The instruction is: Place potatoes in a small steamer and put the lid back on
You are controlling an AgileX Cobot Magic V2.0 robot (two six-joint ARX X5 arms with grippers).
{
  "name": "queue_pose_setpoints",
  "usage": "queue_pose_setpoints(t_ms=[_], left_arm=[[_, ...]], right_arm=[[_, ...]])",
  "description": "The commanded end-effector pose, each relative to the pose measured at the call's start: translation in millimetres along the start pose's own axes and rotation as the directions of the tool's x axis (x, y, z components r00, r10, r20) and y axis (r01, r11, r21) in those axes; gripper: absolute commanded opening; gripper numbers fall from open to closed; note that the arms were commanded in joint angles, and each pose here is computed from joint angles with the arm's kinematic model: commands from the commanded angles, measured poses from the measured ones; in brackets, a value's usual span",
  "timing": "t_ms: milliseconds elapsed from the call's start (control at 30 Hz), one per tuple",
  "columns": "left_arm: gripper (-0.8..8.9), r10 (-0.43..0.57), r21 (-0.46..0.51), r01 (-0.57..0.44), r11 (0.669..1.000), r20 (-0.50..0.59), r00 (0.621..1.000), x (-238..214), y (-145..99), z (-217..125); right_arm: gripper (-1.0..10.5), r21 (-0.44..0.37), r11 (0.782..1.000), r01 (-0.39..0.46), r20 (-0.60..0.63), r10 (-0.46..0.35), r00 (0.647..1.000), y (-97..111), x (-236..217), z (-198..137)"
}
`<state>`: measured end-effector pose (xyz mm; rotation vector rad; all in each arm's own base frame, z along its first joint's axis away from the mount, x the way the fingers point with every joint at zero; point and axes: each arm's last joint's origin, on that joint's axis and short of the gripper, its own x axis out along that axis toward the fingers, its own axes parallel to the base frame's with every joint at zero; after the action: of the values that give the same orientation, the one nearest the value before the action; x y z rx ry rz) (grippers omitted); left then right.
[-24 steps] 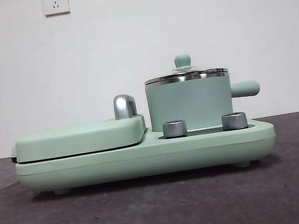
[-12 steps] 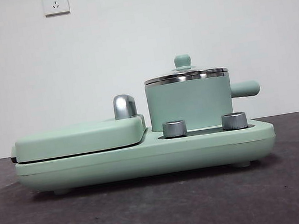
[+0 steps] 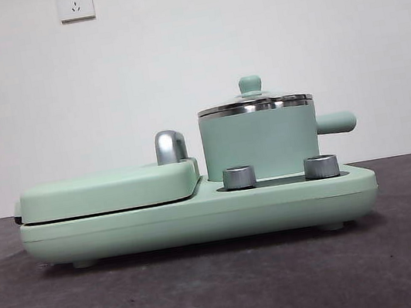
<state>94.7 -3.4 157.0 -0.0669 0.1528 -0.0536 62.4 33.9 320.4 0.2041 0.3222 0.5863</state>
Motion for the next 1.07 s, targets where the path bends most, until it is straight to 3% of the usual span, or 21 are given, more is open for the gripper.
queue_pose_setpoints(t_ms=[33,200,433,933,1067], left_arm=[[0.06,0.003,0.012,-0.003,1.0,-0.026,1.0,1.9,0.7,-7.0],[0.06,0.003,0.012,-0.003,1.0,-0.026,1.0,1.9,0.7,-7.0],[0.06,0.003,0.012,-0.002,1.0,-0.025,1.0,1.9,0.7,-6.9],[0.06,0.003,0.012,-0.003,1.0,-0.025,1.0,1.9,0.7,-6.9],[0.06,0.003,0.012,-0.003,1.0,-0.025,1.0,1.8,0.7,-6.8]], right_arm=[[0.1,-0.014,0.994,0.109,0.123,-0.107,0.987,-15.7,7.8,-14.4],[0.1,-0.076,0.942,0.327,0.295,-0.293,0.91,-48.2,21.8,-57.8],[0.1,-0.04,0.879,0.475,0.271,-0.448,0.852,-77.5,34.2,-107.3],[0.1,-0.029,0.878,0.478,0.185,-0.465,0.866,-90.5,48.0,-142.6],[0.1,-0.056,0.862,0.503,0.19,-0.485,0.853,-90.6,48.2,-142.7]])
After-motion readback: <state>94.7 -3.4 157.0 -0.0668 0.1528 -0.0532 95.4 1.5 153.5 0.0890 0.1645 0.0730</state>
